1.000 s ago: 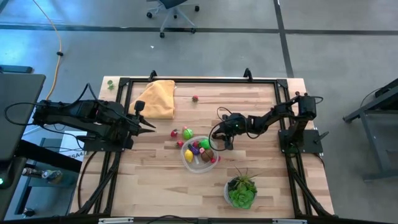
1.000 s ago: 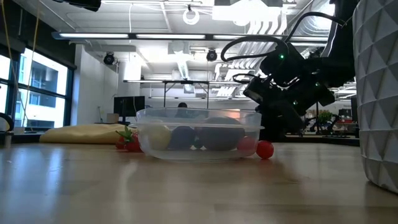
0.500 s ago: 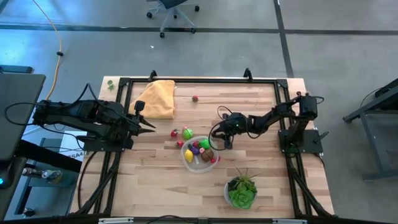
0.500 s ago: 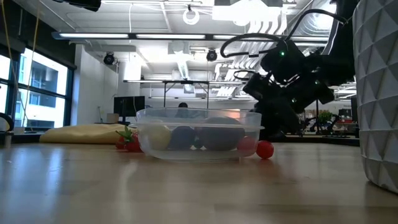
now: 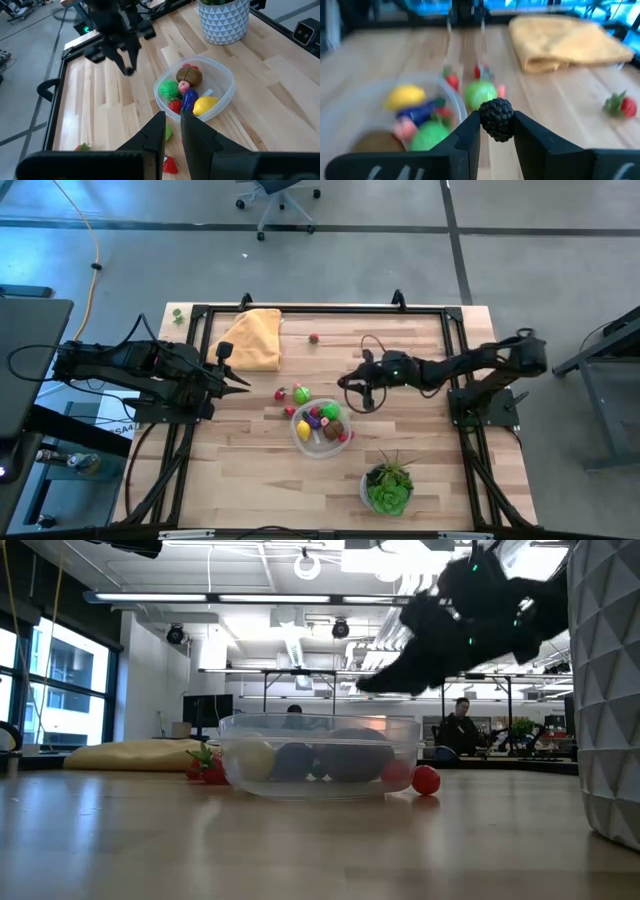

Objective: Pick and placing Produce into tupperware
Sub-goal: Put the black raspberry into the transparent bin

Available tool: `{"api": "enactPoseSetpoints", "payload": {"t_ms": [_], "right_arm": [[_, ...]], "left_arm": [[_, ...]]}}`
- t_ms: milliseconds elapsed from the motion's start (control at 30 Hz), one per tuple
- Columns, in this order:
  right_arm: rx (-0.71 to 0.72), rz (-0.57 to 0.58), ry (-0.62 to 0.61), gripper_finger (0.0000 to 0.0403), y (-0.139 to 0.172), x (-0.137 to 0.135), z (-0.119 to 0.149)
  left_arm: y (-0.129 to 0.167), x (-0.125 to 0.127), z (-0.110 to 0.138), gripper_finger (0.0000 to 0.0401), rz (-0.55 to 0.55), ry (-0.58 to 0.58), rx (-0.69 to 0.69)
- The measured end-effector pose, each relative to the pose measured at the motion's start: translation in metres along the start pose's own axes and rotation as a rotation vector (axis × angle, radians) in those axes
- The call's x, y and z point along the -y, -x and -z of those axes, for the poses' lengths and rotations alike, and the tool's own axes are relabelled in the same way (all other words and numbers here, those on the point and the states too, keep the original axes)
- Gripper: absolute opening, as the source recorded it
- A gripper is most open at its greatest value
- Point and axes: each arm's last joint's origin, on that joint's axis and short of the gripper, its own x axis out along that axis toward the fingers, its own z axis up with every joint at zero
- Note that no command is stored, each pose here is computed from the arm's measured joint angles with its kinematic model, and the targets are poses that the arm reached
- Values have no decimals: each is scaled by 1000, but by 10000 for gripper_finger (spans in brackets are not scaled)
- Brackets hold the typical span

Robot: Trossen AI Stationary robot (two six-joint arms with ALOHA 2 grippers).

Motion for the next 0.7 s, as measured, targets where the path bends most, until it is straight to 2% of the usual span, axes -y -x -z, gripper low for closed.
{"api": "enactPoseSetpoints", "payload": {"t_ms": [133, 233, 367, 567, 700], "right_arm": [[76, -2, -80, 85, 13, -1, -19], [55, -25, -116, 85, 18, -6, -30], [-52, -64, -42, 85, 11, -19, -52], [-196, -111, 68, 85, -15, -37, -78], [-303, -135, 75, 85, -40, -45, -75]], "left_arm": [[0, 0, 0, 51, 0, 0, 0], [0, 0, 0, 51, 0, 0, 0], [0, 0, 0, 51, 0, 0, 0], [0, 0, 0, 51, 0, 0, 0], [0, 0, 0, 51, 0, 0, 0]]}}
